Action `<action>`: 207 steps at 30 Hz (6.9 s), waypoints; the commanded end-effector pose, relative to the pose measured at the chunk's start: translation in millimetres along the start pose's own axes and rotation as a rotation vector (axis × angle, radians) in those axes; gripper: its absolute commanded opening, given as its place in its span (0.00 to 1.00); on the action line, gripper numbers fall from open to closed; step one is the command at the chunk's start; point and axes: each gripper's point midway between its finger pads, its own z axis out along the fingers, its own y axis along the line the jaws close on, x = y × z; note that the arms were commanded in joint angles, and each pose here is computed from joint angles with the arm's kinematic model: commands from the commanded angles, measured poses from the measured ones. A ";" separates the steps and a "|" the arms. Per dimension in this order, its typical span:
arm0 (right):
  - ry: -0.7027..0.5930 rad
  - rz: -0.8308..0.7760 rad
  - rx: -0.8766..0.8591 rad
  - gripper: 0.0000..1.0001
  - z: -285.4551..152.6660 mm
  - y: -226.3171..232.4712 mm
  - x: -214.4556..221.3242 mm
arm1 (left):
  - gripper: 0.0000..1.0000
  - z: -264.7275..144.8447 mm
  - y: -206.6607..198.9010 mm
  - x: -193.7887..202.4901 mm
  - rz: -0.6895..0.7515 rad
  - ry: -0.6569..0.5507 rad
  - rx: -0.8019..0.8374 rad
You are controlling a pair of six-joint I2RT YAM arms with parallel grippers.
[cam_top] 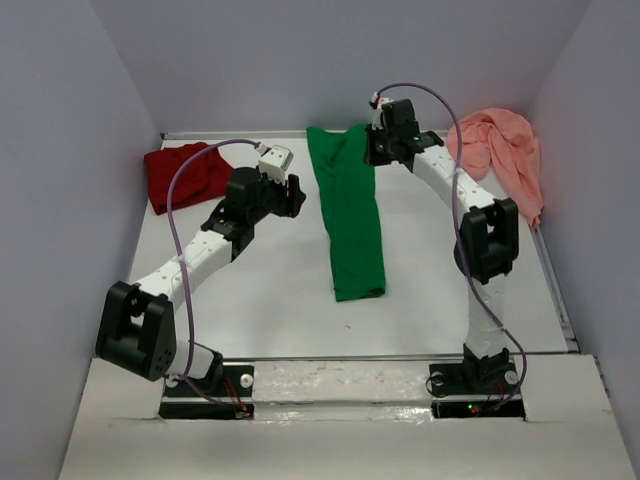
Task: Fold and stack the t-shirts
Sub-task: Rotate the tshirt 90 degrees, then grab the bottom of the folded rectangular tshirt with both arms
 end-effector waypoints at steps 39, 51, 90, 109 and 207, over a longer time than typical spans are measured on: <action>0.322 0.046 -0.105 0.00 12.8 7.5 144.2 | 0.62 6.9 -2.5 -23.6 0.014 -0.044 0.024; 0.118 0.034 -0.035 0.00 33.6 -0.4 82.6 | 0.62 6.5 -1.1 -24.8 0.016 -0.048 0.018; 0.913 -0.125 -0.208 0.64 -188.2 3.9 251.2 | 0.62 -23.6 -128.3 178.1 -0.249 0.770 0.661; 0.834 -0.065 -0.266 0.59 -194.0 17.3 247.9 | 0.62 -26.4 -143.2 211.6 -0.237 0.838 0.625; 0.989 0.118 -0.467 0.00 -180.2 35.0 299.0 | 0.00 -9.7 -144.3 244.3 -0.273 0.891 0.571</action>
